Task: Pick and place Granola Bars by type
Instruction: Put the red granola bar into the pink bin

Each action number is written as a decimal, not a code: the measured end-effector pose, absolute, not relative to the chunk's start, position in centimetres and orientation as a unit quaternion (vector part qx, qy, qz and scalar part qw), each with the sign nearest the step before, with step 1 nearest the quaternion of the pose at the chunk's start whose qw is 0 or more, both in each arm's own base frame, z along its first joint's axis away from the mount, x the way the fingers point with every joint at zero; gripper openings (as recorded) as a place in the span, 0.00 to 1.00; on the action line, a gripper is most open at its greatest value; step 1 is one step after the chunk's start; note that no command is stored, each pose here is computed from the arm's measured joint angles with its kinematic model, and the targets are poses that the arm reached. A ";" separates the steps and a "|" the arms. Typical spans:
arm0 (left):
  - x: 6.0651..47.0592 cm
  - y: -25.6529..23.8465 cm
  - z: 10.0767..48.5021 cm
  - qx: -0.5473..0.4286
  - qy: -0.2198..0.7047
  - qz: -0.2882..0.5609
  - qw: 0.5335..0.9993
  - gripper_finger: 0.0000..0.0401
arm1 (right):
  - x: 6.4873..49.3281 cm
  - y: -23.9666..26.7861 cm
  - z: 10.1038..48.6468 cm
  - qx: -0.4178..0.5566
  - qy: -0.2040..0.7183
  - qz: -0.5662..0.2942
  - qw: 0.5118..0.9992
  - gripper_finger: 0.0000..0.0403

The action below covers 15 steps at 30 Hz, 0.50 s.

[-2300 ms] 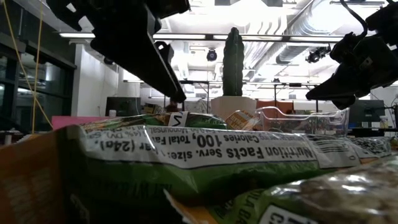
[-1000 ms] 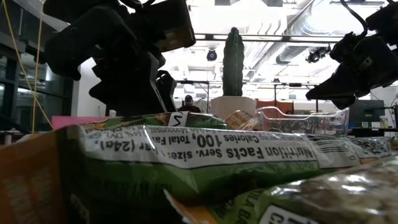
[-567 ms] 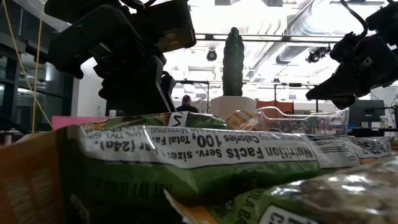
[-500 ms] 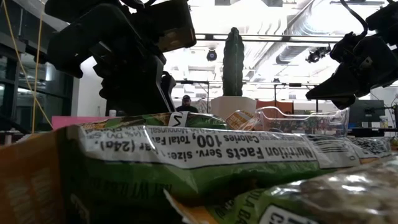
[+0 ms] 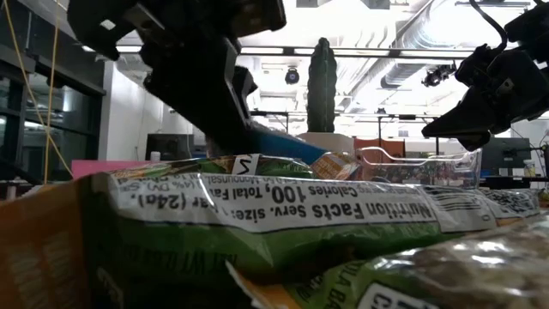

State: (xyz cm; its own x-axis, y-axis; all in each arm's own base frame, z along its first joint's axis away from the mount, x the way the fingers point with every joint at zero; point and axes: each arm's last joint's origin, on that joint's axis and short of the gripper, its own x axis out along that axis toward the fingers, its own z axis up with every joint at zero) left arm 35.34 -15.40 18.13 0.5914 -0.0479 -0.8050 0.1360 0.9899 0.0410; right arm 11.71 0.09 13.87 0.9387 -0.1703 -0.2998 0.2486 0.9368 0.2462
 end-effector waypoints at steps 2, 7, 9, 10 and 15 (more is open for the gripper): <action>35.5 -15.4 18.7 0.062 0.449 -0.035 0.891 0.18 | 11.7 0.1 13.9 0.141 0.138 -0.107 0.974 0.00; 35.9 -15.2 20.4 0.110 0.450 -0.002 0.886 0.18 | 11.7 0.1 13.9 0.141 0.138 -0.107 0.974 0.00; 36.0 -15.1 21.1 0.136 0.449 0.013 0.883 0.18 | 11.7 0.1 13.9 0.141 0.138 -0.107 0.974 0.00; 36.1 -15.1 21.5 0.151 0.447 0.024 0.881 0.18 | 11.7 0.1 13.9 0.142 0.138 -0.107 0.974 0.00; 35.9 -14.8 23.3 0.254 0.448 0.090 0.853 0.18 | 11.7 0.1 13.9 0.142 0.138 -0.107 0.974 0.00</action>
